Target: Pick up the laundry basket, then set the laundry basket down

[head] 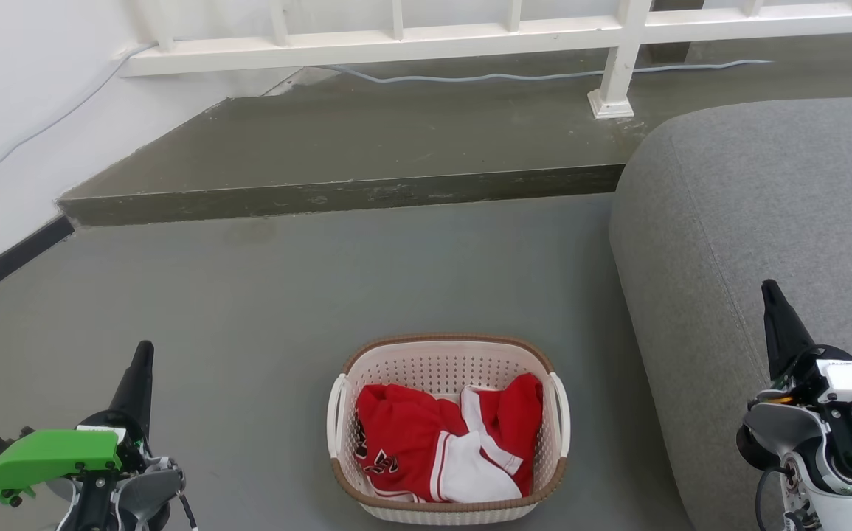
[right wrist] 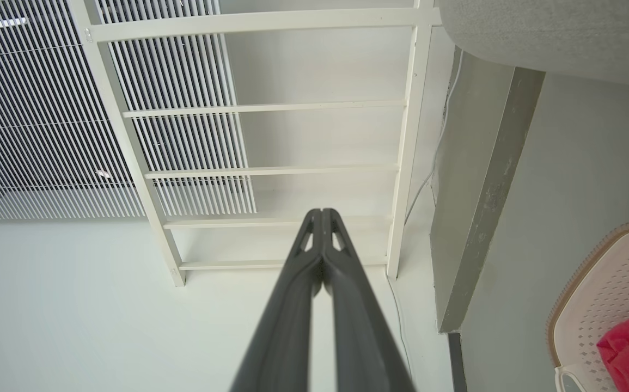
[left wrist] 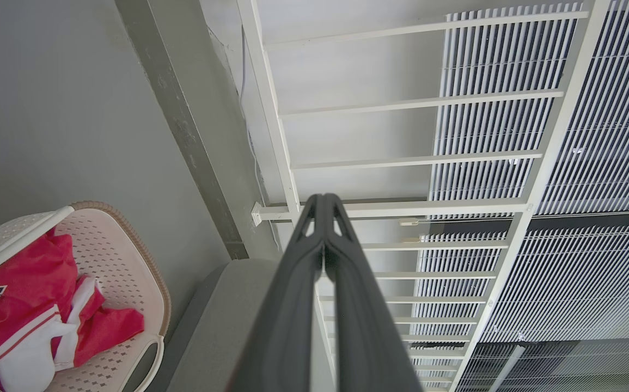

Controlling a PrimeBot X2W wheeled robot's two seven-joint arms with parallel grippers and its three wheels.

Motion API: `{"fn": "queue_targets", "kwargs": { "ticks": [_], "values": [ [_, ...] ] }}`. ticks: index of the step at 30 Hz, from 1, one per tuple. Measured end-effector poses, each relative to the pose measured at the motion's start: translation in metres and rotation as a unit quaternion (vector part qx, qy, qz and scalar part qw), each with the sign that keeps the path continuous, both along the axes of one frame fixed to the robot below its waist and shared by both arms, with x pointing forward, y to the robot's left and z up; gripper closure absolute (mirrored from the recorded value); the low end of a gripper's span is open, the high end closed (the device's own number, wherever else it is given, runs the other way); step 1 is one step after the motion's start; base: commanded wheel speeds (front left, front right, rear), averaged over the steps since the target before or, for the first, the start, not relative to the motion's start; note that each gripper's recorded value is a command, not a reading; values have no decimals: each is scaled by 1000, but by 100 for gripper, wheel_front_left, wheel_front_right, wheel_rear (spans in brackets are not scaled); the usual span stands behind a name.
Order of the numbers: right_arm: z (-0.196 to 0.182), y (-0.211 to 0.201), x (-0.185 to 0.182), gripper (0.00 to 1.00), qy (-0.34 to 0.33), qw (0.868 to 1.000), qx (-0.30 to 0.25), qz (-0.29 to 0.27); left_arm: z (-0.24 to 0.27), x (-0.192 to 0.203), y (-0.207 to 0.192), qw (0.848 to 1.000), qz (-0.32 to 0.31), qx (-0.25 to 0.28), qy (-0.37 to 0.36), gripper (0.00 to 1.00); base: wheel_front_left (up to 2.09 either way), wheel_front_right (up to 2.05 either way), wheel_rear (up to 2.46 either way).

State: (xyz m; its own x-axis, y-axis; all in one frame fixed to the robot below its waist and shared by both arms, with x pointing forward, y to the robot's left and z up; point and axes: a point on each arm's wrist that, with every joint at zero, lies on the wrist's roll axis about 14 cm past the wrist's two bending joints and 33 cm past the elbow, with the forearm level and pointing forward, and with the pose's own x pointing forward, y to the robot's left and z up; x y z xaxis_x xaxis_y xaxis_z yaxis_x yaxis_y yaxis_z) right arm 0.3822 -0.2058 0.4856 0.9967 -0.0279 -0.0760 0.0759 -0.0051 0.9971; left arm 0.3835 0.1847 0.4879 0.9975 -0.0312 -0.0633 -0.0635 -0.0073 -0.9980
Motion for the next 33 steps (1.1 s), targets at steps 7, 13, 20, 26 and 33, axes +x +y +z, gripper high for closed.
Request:
{"fn": "queue_targets", "kwargs": {
  "ticks": [7, 13, 20, 26, 33],
  "values": [
    [0, 0, 0, 100, 0, 1000, 0, 0, 0, 0, 0, 1000, 0, 0, 0, 100, 0, 0, 0],
    [0, 0, 0, 100, 0, 1000, 0, 0, 0, 0, 0, 1000, 0, 0, 0, 100, 0, 0, 0],
    [0, 0, 0, 100, 0, 1000, 0, 0, 0, 0, 0, 1000, 0, 0, 0, 100, 0, 0, 0],
    [0, 0, 0, 100, -1, 1000, 0, 0, 0, 0, 0, 1000, 0, 0, 0, 100, 0, 0, 0],
    [1, 0, 0, 100, -1, 1000, 0, 0, 0, 0, 0, 1000, 0, 0, 0, 100, 0, 0, 0]
  ]
}}
